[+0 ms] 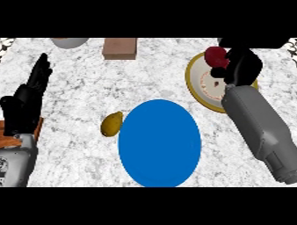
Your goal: Pick the pear from the plate and place it in the bowl
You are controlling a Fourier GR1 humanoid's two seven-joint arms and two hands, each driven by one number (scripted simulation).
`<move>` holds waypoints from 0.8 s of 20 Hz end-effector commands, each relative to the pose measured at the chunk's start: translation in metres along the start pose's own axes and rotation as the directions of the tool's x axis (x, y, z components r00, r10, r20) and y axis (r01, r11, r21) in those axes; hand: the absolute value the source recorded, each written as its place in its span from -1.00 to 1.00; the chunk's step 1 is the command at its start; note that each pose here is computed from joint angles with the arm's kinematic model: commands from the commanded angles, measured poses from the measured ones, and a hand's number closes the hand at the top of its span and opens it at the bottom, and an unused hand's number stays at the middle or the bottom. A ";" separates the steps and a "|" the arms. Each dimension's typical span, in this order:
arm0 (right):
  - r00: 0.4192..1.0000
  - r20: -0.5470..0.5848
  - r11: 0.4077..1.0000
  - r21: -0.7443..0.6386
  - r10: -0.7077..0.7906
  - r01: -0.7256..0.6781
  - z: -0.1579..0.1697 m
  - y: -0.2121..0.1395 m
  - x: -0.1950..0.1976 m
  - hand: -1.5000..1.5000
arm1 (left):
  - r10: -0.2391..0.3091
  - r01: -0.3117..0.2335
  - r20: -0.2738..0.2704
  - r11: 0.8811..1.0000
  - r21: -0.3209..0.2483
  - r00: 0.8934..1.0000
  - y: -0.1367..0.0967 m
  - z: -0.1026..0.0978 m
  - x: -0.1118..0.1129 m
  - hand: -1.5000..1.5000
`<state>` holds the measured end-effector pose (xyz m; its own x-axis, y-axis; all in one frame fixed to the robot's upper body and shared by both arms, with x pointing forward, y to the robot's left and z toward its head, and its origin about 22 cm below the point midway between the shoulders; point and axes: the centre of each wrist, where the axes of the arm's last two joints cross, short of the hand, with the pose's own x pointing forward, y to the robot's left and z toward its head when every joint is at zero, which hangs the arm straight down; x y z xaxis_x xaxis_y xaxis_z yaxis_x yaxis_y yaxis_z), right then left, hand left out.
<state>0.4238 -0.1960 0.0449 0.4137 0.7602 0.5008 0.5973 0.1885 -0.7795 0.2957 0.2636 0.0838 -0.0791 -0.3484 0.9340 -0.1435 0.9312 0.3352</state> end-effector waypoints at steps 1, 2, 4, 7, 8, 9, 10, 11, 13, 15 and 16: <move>0.997 -0.056 0.998 -0.027 0.057 -0.058 -0.017 0.008 -0.045 1.00 | 0.010 -0.010 0.025 1.000 -0.001 1.000 -0.001 -0.001 0.009 0.00; 0.996 -0.077 0.998 -0.036 0.040 -0.043 -0.024 0.004 -0.052 1.00 | 0.006 -0.005 0.014 1.000 -0.002 1.000 -0.006 0.009 -0.004 0.00; 0.989 -0.132 0.998 -0.006 -0.069 0.069 -0.017 0.007 -0.051 1.00 | 0.013 -0.013 0.017 1.000 -0.004 1.000 -0.014 0.000 -0.004 0.00; 0.973 -0.197 0.987 0.078 -0.124 0.142 -0.034 -0.003 -0.047 -1.00 | 0.008 -0.007 0.039 1.000 -0.023 0.999 -0.004 0.005 -0.005 0.00; 0.977 -0.176 0.985 0.097 -0.122 0.141 -0.028 0.001 -0.061 -1.00 | 0.017 -0.016 0.039 0.999 -0.032 0.999 -0.012 0.013 0.002 0.00; 0.971 -0.161 0.977 0.094 -0.177 0.194 -0.031 -0.003 -0.068 -1.00 | 0.011 -0.010 0.033 1.000 -0.022 0.999 -0.009 0.006 0.002 0.00; 0.969 -0.138 0.971 0.090 -0.207 0.220 -0.033 -0.004 -0.054 -1.00 | 0.012 -0.011 0.034 1.000 -0.030 0.999 -0.013 -0.003 0.004 0.00; 0.963 -0.128 0.963 0.099 -0.238 0.251 -0.030 -0.002 -0.061 -1.00 | 0.030 -0.029 0.026 0.999 -0.034 0.999 -0.010 0.005 0.005 0.00; 0.949 -0.105 0.945 0.110 -0.298 0.309 -0.022 0.001 -0.067 -1.00 | -0.004 0.004 0.030 1.000 -0.020 1.000 -0.021 0.003 -0.005 0.00; 0.933 -0.090 0.929 0.106 -0.347 0.356 -0.042 -0.010 -0.070 -1.00 | 0.003 -0.003 0.022 1.000 -0.017 1.000 -0.010 -0.002 -0.001 0.00; 0.929 -0.064 0.927 0.062 -0.365 0.369 -0.041 -0.010 -0.076 -1.00 | 0.008 -0.008 0.015 1.000 -0.030 1.000 -0.009 0.005 -0.004 0.00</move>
<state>0.4165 -0.2676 0.0278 0.3086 0.6057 0.7334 0.6235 0.4535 -0.6369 0.2937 0.2521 0.0800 -0.1055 -0.3421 0.9337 -0.1174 0.9367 0.3299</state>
